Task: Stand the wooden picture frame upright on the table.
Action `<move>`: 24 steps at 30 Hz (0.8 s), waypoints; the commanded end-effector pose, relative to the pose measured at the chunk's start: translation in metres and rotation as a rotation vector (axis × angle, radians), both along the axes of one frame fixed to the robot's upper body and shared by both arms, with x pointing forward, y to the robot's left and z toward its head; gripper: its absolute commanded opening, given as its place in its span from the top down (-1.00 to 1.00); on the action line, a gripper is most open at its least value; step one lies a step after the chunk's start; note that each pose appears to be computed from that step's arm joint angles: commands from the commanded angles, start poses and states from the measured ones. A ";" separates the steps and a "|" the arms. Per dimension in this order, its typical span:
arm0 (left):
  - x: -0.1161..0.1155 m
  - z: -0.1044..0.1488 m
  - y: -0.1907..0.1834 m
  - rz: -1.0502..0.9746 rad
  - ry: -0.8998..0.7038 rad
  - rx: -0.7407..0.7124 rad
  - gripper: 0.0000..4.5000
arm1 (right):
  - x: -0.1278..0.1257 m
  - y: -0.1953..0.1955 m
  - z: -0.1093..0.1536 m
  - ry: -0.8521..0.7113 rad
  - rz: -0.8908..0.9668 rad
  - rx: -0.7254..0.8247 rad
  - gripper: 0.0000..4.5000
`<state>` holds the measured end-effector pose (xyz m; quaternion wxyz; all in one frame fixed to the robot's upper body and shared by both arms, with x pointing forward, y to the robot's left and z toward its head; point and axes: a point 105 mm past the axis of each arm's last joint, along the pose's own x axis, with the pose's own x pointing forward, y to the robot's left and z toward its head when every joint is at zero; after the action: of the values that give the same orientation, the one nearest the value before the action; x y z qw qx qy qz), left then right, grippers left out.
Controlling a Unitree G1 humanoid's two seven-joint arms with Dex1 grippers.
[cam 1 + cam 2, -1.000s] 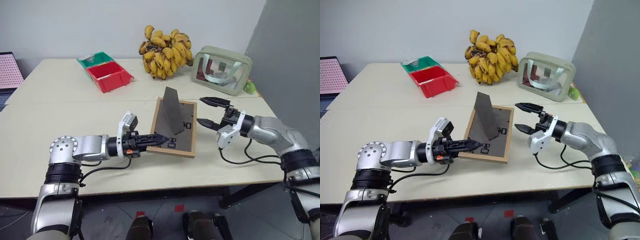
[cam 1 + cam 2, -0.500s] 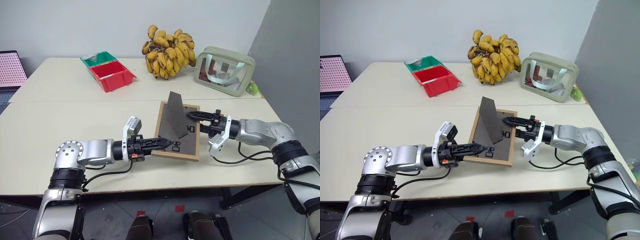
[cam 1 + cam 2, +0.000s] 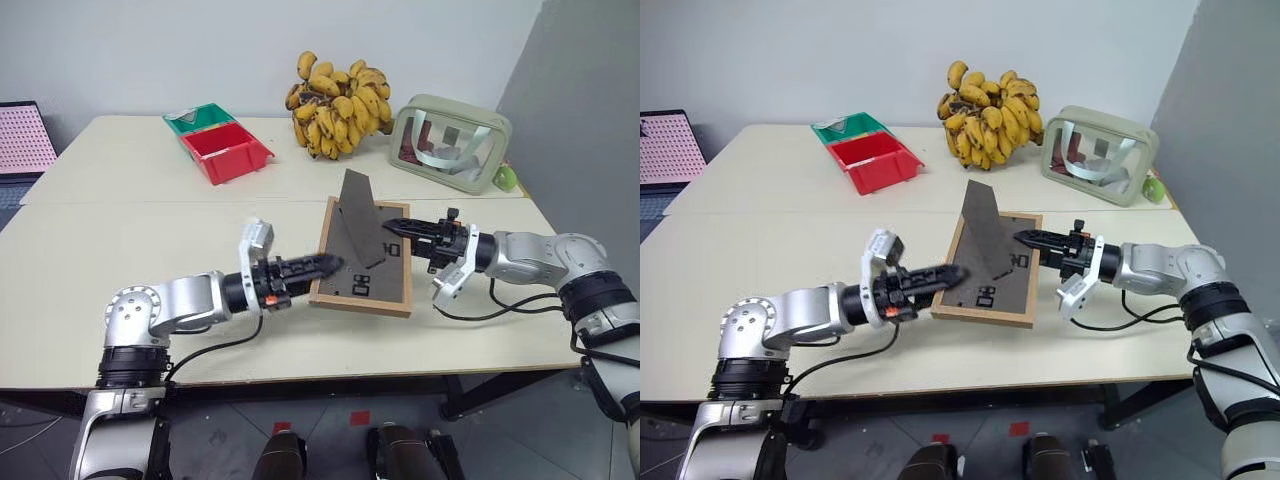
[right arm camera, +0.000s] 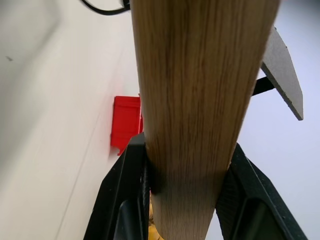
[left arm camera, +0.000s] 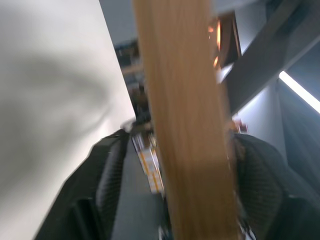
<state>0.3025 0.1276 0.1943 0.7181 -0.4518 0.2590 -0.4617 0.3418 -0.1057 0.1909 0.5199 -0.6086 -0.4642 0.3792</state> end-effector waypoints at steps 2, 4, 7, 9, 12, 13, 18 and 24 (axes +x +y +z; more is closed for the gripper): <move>0.005 0.030 0.053 0.268 -0.108 0.071 -0.98 | 0.018 -0.003 0.025 0.124 -0.056 0.172 0.43; 0.000 0.032 0.058 0.325 -0.151 0.171 -1.00 | 0.032 0.002 0.027 0.241 -0.115 0.263 0.43; -0.009 0.029 0.048 0.355 -0.329 0.472 -1.00 | 0.071 0.011 0.025 0.670 -0.241 0.463 0.43; -0.007 0.027 0.044 0.403 -0.484 0.675 -1.00 | 0.087 0.028 0.018 1.120 -0.186 0.626 0.43; -0.004 0.027 0.039 0.469 -0.608 0.723 -1.00 | 0.084 0.061 0.013 1.531 -0.031 0.671 0.43; -0.003 0.025 0.039 0.482 -0.635 0.750 -1.00 | 0.083 0.065 0.012 1.579 -0.019 0.671 0.43; -0.005 0.012 0.028 0.456 -0.743 0.823 -1.00 | 0.069 0.086 -0.020 1.846 -0.002 0.559 0.43; -0.009 -0.002 0.029 0.420 -0.760 0.853 -1.00 | 0.059 0.091 -0.043 1.895 -0.023 0.481 0.43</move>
<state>0.2983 0.1633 0.1854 0.9570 0.0174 0.0761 -0.2794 0.4029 -0.0194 0.1386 0.7983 0.0786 0.1158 0.5858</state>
